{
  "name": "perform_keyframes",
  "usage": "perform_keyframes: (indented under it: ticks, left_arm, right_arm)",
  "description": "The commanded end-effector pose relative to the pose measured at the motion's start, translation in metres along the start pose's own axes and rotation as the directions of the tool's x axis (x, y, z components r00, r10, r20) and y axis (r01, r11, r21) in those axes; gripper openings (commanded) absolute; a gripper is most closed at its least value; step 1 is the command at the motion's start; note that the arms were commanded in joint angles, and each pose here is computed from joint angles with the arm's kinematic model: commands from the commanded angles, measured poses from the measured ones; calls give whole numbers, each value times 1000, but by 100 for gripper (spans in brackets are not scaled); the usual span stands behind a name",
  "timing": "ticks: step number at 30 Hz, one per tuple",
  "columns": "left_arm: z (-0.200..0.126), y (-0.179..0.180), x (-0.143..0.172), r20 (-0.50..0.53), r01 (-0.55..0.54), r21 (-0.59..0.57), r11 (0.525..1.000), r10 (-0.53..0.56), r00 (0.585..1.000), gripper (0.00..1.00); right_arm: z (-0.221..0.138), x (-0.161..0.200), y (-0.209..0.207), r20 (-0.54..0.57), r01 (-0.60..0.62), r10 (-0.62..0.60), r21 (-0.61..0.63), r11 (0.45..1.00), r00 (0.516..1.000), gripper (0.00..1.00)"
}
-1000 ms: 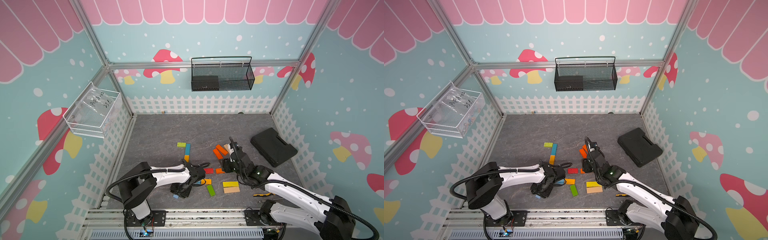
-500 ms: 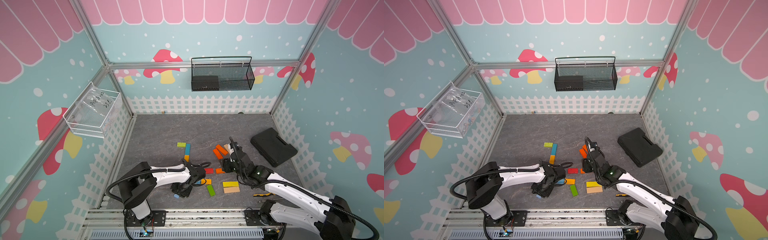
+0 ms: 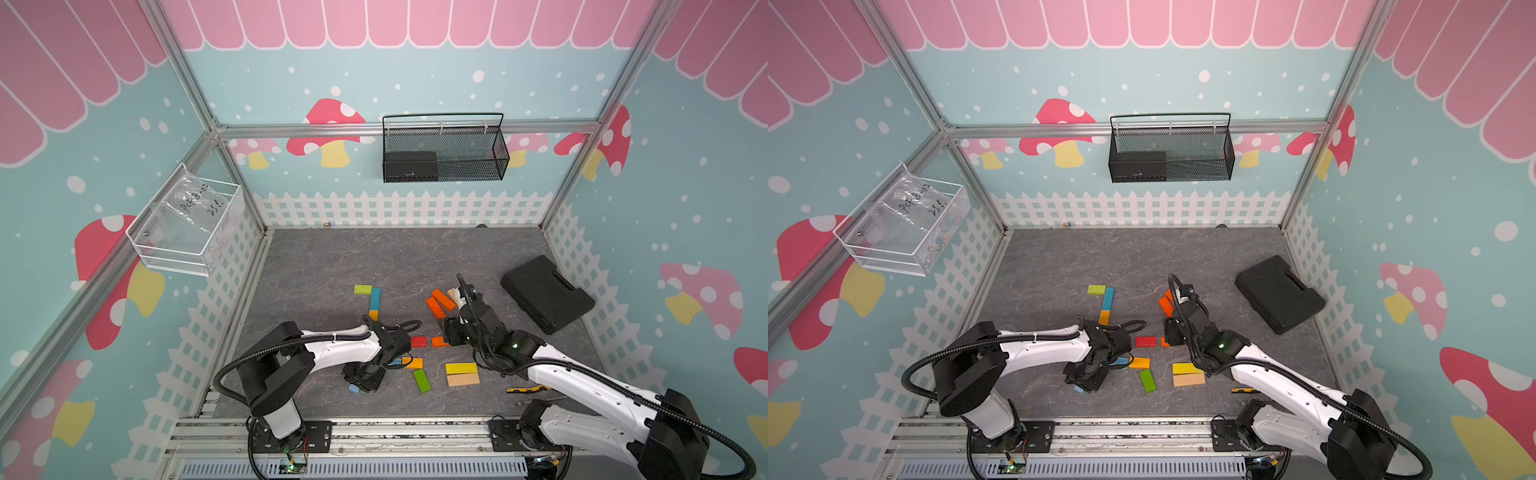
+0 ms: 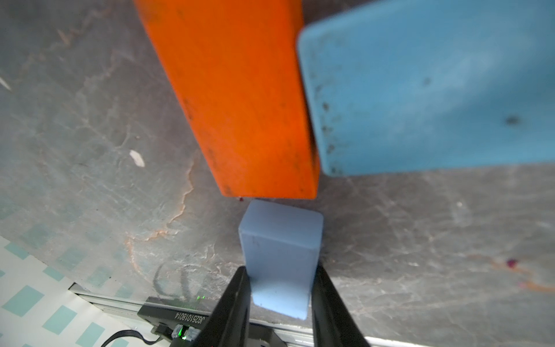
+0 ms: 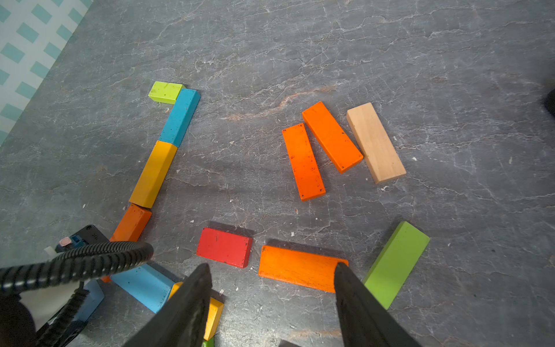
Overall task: Assemble a giraffe with building blocks
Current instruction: Assemble the building block at the center of the board.
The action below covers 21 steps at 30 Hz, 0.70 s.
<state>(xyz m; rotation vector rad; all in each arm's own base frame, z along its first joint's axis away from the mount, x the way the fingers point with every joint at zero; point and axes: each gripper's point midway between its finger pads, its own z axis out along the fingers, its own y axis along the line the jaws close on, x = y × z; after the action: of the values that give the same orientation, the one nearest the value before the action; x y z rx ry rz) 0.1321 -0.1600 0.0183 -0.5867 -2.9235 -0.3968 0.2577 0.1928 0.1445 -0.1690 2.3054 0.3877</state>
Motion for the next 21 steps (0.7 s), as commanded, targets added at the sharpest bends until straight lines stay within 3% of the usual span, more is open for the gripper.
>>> perform_keyframes:
  ticks: [1, 21]
  left_arm:
    - [0, -2, -21, 65, 3, 6, 1000, -4, 998, 34]
    - [1, -2, -29, 80, -3, 12, 1000, 2, 997, 37]
  right_arm:
    - [0, -2, -3, -2, -9, 9, 21, 1000, 1000, 67]
    - [-1, -4, -3, 1, -12, 12, 21, 1000, 1000, 67]
